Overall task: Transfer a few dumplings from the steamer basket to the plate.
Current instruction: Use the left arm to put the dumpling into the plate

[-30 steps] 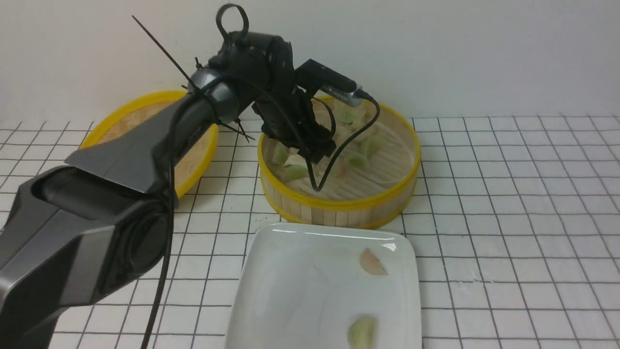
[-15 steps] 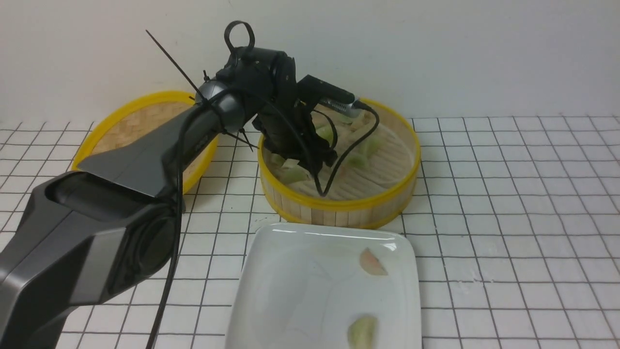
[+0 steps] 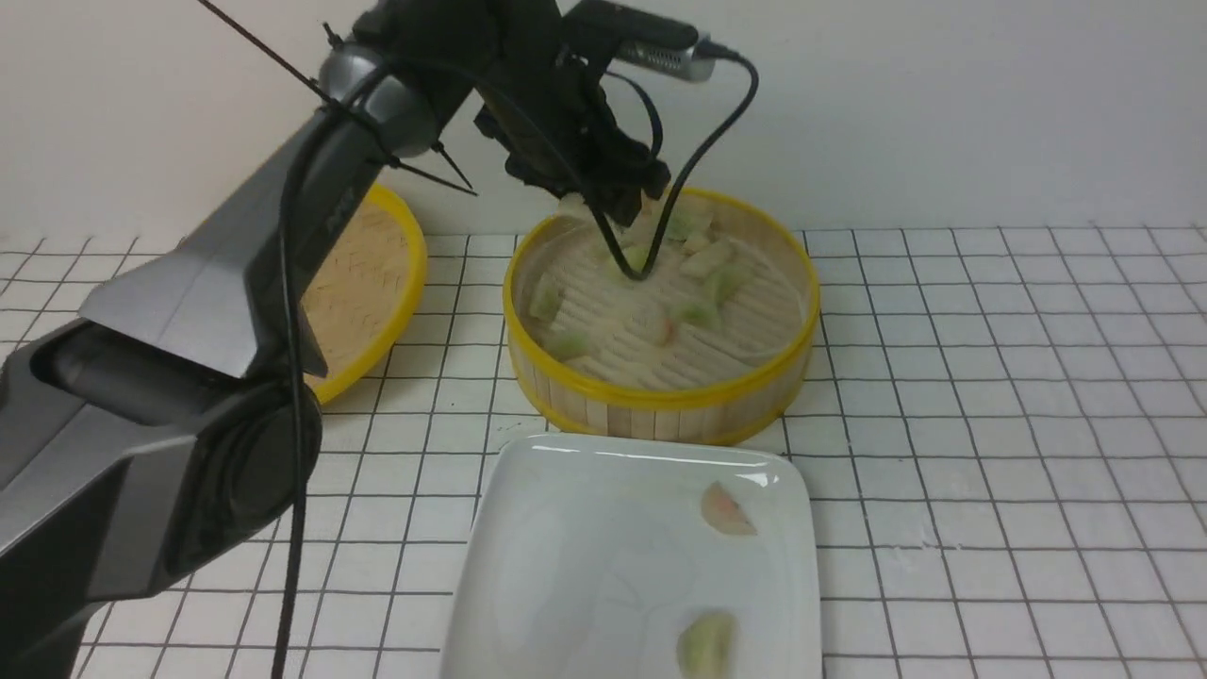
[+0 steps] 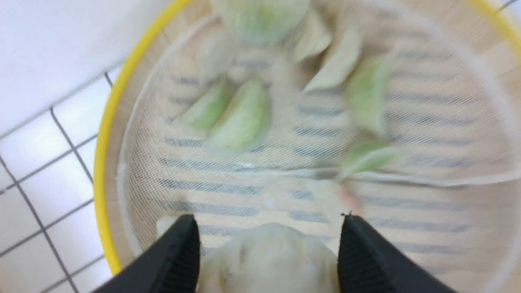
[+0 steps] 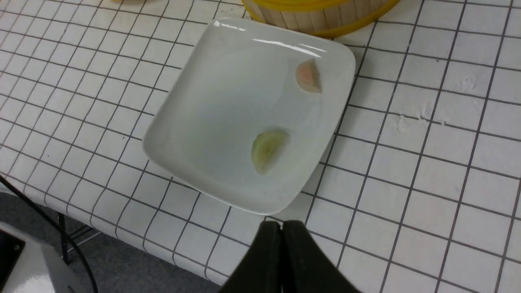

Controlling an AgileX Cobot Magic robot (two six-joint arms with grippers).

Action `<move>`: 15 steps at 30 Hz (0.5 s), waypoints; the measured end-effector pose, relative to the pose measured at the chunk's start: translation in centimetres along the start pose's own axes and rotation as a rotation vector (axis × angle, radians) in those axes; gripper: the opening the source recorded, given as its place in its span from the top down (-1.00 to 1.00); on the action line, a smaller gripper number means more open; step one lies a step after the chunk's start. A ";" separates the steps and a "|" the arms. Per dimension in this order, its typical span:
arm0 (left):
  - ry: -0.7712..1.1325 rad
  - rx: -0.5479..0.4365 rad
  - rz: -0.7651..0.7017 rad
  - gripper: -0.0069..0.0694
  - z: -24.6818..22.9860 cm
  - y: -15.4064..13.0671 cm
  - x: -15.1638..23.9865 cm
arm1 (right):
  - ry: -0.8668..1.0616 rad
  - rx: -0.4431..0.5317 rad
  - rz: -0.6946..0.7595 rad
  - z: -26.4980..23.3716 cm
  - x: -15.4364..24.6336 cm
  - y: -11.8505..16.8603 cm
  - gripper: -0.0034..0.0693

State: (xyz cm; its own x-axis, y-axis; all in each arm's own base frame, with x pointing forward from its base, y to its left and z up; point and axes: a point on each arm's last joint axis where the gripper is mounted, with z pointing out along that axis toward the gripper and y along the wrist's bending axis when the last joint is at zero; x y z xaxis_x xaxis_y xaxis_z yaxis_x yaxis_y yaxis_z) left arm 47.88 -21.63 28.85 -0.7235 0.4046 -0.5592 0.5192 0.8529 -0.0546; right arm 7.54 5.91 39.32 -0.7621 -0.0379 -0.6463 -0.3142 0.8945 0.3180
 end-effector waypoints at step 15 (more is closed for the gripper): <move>0.391 0.129 -0.012 -0.21 -4.5 -7.7 10.4 | -0.010 0.029 -0.013 0.1 -0.1 -0.3 0.95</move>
State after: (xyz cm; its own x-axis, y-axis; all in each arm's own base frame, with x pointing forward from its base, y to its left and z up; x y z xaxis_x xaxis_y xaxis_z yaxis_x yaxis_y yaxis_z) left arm 34.31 -22.55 27.20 -0.8355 0.5107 -0.2030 0.5443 0.8201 -0.1769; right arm 7.76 5.72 39.25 -0.7524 -0.0450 -0.6572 -0.3070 0.9067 0.2894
